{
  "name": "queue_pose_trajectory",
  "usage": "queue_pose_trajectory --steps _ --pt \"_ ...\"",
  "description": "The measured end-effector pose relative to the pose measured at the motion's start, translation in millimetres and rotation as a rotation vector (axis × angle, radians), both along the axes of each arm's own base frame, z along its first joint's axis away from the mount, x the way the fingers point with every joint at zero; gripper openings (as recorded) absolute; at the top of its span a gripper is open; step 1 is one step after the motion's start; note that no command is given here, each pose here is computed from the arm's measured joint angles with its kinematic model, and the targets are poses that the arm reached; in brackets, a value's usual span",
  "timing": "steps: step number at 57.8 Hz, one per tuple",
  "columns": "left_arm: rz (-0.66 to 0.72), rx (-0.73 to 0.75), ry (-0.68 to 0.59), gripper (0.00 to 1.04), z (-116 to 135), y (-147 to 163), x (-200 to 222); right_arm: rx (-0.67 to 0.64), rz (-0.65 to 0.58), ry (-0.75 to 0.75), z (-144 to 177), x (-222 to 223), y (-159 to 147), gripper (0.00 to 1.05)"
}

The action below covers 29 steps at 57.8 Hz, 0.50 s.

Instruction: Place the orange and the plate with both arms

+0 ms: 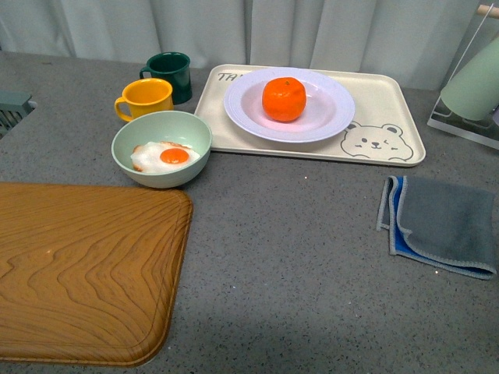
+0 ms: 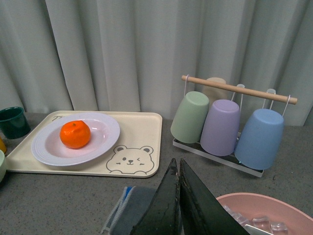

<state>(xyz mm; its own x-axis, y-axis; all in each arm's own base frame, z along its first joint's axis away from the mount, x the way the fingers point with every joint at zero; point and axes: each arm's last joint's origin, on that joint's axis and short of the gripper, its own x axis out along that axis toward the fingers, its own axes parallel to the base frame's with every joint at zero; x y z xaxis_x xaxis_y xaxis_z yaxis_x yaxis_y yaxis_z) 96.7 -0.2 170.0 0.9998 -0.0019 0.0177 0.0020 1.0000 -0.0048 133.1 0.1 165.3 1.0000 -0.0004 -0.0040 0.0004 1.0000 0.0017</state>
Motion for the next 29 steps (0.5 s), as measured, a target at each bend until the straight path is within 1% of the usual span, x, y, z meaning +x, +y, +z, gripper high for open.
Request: queue_pose_trajectory --steps 29 --pt "0.0 0.0 0.0 0.98 0.0 0.0 0.0 0.0 0.0 -0.012 3.2 -15.8 0.0 0.01"
